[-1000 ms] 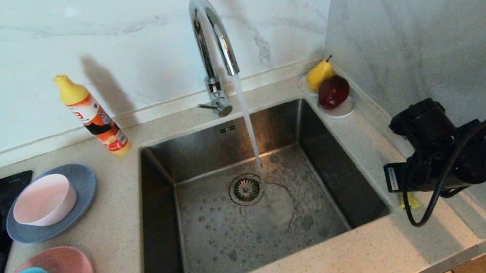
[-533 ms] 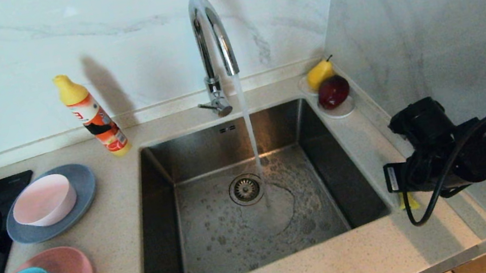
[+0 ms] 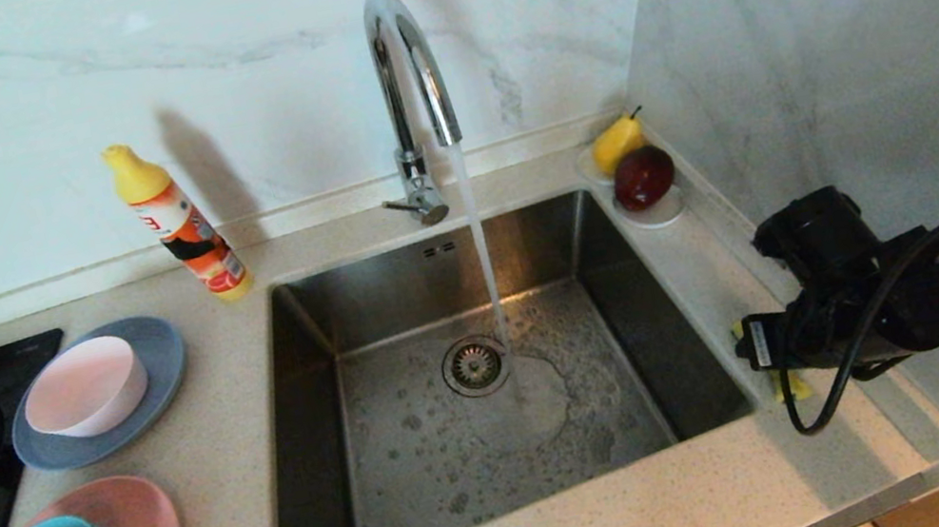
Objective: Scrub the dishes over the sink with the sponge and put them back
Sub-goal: Pick up a bowl and the sponge
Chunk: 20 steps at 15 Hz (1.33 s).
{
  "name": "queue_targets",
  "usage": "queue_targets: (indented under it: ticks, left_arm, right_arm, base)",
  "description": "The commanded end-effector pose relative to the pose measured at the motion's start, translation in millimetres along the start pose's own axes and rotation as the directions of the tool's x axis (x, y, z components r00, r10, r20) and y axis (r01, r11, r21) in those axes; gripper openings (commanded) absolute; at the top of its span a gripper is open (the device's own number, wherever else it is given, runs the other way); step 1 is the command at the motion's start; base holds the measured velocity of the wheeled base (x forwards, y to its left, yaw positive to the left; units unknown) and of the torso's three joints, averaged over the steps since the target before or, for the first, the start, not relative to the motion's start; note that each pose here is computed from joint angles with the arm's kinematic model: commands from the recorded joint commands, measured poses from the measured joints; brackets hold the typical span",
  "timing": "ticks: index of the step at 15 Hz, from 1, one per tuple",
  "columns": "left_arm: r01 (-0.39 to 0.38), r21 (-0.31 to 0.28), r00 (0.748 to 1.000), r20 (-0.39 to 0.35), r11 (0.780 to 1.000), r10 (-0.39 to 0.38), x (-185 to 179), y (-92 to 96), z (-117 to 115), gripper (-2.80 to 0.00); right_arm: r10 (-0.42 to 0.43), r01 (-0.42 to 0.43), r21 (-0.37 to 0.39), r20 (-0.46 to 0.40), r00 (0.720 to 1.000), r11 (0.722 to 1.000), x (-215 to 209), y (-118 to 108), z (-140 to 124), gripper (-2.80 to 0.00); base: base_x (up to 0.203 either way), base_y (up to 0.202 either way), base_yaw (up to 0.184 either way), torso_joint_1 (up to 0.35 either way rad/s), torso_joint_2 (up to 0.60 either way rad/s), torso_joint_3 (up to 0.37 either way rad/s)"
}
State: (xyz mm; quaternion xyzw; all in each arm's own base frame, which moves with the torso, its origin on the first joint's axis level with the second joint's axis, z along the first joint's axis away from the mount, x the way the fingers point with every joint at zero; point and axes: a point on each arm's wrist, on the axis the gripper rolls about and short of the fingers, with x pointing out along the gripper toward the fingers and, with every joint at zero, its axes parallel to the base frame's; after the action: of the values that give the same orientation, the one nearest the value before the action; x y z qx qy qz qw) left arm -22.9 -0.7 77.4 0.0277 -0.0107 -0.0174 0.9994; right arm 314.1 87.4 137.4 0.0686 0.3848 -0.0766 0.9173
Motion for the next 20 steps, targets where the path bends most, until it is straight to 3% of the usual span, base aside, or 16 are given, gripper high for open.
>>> queue_targets:
  ticks: [1,20]
  left_arm:
    - [0.001,-0.001,1.000,-0.019,1.000,-0.001,1,-0.2,-5,-2.80]
    - [0.001,-0.001,1.000,-0.019,1.000,-0.001,1,-0.2,-5,-2.80]
  right_arm:
    - [-0.001,0.001,0.006,0.004,1.000,1.000,-3,-1,-1,0.00]
    - [0.006,-0.006,-0.005,-0.016,1.000,1.000,-20,-7,-13,0.00]
  base:
    - [0.000,0.000,0.000,0.000,0.00,0.000]
    - [0.000,0.000,0.000,0.000,0.00,0.000]
